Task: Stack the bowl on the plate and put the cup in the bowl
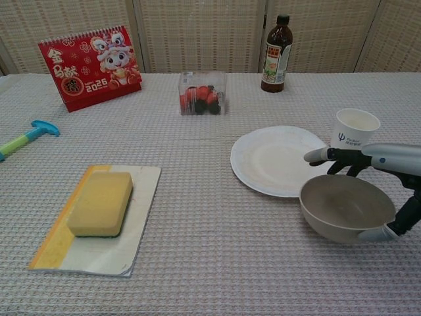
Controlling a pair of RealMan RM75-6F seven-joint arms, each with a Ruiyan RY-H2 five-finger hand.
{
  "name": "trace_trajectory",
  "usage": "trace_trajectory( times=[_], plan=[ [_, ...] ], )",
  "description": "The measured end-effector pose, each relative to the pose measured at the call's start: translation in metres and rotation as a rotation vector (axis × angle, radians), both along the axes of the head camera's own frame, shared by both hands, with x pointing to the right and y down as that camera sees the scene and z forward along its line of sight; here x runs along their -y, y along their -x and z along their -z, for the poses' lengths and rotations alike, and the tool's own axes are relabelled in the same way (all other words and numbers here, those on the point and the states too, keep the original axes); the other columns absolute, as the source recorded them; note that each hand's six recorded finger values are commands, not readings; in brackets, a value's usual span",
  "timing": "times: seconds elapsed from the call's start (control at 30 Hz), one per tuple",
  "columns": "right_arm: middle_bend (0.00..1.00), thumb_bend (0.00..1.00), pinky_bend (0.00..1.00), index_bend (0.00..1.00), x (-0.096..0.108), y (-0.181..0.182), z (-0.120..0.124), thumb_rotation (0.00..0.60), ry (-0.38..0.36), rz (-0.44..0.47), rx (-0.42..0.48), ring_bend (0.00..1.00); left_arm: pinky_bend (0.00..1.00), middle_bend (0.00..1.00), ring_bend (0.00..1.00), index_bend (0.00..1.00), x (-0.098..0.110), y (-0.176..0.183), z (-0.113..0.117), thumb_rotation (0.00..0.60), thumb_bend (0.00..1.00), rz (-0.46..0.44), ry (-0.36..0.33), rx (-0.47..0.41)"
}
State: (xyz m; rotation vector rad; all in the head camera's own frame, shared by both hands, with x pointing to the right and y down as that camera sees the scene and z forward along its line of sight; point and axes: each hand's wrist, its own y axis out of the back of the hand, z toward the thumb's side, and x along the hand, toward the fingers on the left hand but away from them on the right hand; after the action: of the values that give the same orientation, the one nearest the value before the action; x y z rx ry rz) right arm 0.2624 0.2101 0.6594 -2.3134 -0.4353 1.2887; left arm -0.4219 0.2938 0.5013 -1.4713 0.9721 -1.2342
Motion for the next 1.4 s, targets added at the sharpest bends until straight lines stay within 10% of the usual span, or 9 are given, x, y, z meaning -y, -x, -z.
trace_trajectory(
  times=[0.6, 1.4],
  plan=[
    [0.07, 0.26, 0.37, 0.0, 0.039, 0.021, 0.027, 0.6, -0.106, -0.06, 0.087, 0.19, 0.16, 0.0, 0.0, 0.0, 0.0, 0.001, 0.0, 0.6, 0.31, 0.004, 0.001, 0.001],
    [0.08, 0.24, 0.37, 0.0, 0.092, 0.042, -0.026, 0.6, -0.117, -0.146, 0.029, 0.19, 0.16, 0.0, 0.0, 0.0, 0.003, 0.004, -0.009, 0.6, 0.31, 0.013, 0.04, 0.005]
  ],
)
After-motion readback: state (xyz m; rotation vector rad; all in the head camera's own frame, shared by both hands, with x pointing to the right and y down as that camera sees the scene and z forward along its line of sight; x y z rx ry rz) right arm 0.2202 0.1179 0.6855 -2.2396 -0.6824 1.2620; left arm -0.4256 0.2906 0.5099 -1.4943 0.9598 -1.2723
